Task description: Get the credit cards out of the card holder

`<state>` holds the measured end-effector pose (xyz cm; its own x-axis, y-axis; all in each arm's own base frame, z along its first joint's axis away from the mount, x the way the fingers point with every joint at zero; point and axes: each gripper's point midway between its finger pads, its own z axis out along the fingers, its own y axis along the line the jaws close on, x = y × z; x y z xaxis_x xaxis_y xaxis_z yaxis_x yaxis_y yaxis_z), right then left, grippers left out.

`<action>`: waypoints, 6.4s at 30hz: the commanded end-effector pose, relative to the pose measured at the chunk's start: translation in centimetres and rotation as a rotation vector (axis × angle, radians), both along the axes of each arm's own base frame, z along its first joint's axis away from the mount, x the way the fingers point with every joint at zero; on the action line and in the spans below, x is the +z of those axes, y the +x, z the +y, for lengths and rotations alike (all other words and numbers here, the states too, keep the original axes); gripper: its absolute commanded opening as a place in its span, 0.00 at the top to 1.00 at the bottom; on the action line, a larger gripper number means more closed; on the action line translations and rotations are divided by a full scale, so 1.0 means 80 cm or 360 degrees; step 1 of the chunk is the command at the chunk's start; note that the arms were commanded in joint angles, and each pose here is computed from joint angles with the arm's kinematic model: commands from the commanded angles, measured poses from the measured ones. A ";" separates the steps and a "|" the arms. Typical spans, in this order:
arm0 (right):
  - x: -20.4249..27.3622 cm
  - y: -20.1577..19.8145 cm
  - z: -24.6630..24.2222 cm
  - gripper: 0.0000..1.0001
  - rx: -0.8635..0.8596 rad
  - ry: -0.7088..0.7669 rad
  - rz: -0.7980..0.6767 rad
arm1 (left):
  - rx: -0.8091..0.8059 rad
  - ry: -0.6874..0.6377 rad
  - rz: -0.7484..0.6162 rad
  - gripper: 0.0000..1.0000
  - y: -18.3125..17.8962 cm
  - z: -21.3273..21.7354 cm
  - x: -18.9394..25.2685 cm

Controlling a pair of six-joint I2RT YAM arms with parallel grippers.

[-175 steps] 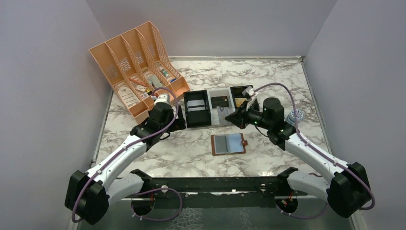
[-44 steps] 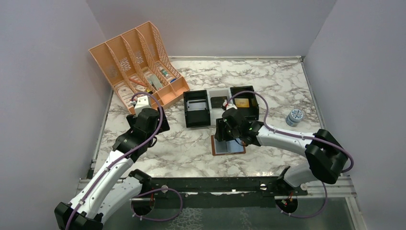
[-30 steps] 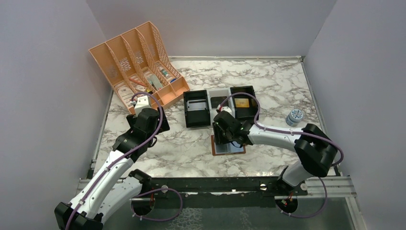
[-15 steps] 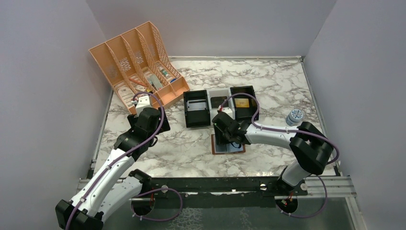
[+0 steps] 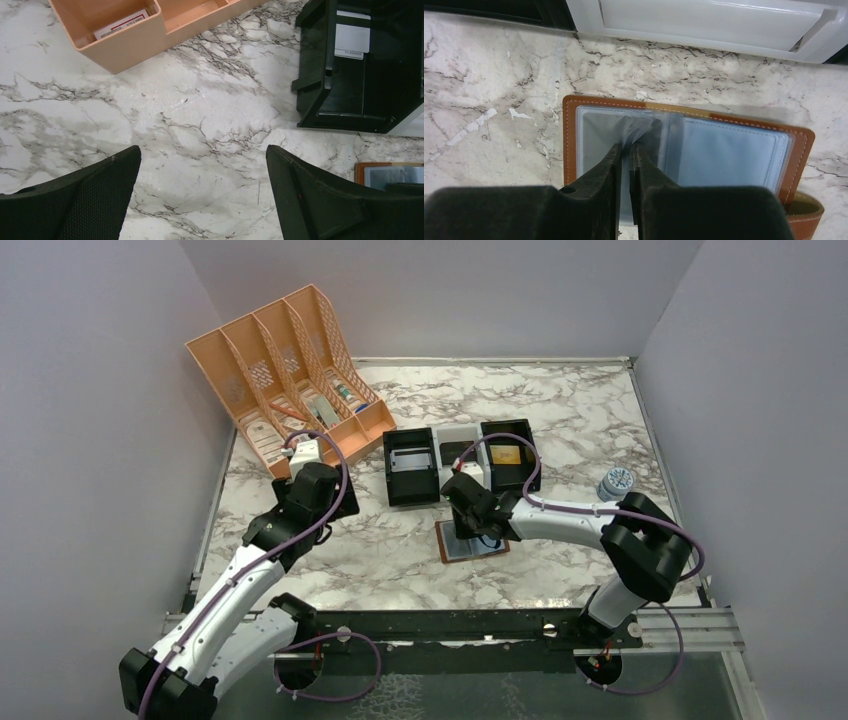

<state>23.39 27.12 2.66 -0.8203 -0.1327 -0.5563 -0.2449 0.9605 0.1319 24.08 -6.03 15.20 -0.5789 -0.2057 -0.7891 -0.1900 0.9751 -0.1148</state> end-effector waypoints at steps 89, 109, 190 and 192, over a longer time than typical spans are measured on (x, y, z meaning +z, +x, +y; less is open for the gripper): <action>0.010 -0.042 -0.029 0.59 0.0170 0.0729 0.0399 | -0.1024 -0.0264 0.0598 1.00 -0.080 -0.269 -0.112; 0.055 -0.007 -0.074 0.48 -0.0201 0.0675 0.0024 | -0.1355 -0.0585 0.0618 0.46 -0.100 -0.355 -0.102; 0.054 -0.053 0.008 0.82 0.0368 0.0921 0.0326 | -0.1127 -0.0884 0.0638 0.96 -0.084 -0.294 -0.153; 0.041 -0.059 0.009 0.81 0.0350 0.0922 0.0396 | -0.1122 -0.0887 0.0634 0.96 -0.084 -0.294 -0.151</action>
